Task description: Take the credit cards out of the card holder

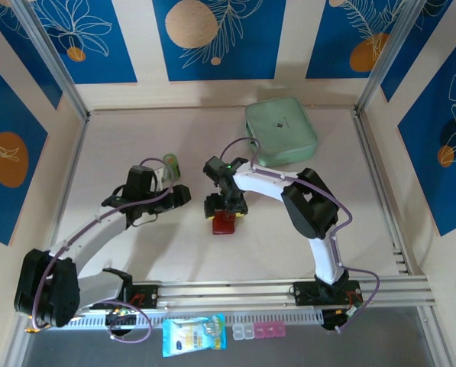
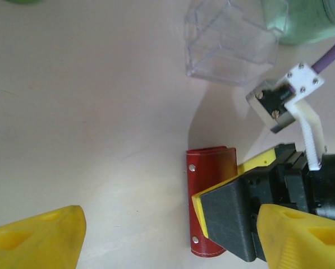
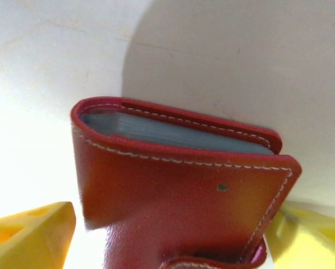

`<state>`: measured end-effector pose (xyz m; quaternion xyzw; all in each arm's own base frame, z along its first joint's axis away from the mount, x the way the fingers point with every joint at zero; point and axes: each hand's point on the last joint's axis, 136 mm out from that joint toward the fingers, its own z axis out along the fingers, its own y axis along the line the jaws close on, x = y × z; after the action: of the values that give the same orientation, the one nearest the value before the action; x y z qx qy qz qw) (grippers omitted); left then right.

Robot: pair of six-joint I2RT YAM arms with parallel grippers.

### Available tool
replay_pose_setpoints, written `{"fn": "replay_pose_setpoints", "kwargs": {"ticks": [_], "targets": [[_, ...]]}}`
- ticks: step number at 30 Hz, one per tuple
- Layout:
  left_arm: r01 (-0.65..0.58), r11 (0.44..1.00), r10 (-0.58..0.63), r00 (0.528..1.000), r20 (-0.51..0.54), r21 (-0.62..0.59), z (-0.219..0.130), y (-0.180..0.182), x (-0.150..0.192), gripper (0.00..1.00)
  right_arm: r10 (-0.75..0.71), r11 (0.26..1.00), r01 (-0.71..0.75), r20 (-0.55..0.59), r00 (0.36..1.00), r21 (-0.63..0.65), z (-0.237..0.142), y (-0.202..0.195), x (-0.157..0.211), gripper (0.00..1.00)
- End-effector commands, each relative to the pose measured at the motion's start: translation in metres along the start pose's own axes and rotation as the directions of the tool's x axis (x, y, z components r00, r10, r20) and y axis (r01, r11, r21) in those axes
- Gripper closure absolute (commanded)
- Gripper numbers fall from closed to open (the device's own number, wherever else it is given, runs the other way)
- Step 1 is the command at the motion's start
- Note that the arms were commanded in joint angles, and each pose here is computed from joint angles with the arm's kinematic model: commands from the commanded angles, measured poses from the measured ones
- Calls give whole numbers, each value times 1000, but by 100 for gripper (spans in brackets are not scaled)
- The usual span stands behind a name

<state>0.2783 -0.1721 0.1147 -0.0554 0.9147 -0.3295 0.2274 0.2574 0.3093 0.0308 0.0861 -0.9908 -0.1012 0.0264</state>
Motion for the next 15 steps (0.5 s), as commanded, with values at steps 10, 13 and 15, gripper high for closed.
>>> {"fn": "replay_pose_setpoints", "kwargs": {"ticks": [10,13,15], "targets": [[46,995,-38,995,-92,93,42,-36,23,74,182,975,-169,85,980,-142,-56,-25,18,26],[69,989,-54,993,-109,134,50,-42,27,87,185,976,-174,83,979,-131,-56,-31,22,34],[70,986,-51,991,-125,149,54,-47,32,93,174,978,-162,82,981,-129,-54,-32,24,39]]}}
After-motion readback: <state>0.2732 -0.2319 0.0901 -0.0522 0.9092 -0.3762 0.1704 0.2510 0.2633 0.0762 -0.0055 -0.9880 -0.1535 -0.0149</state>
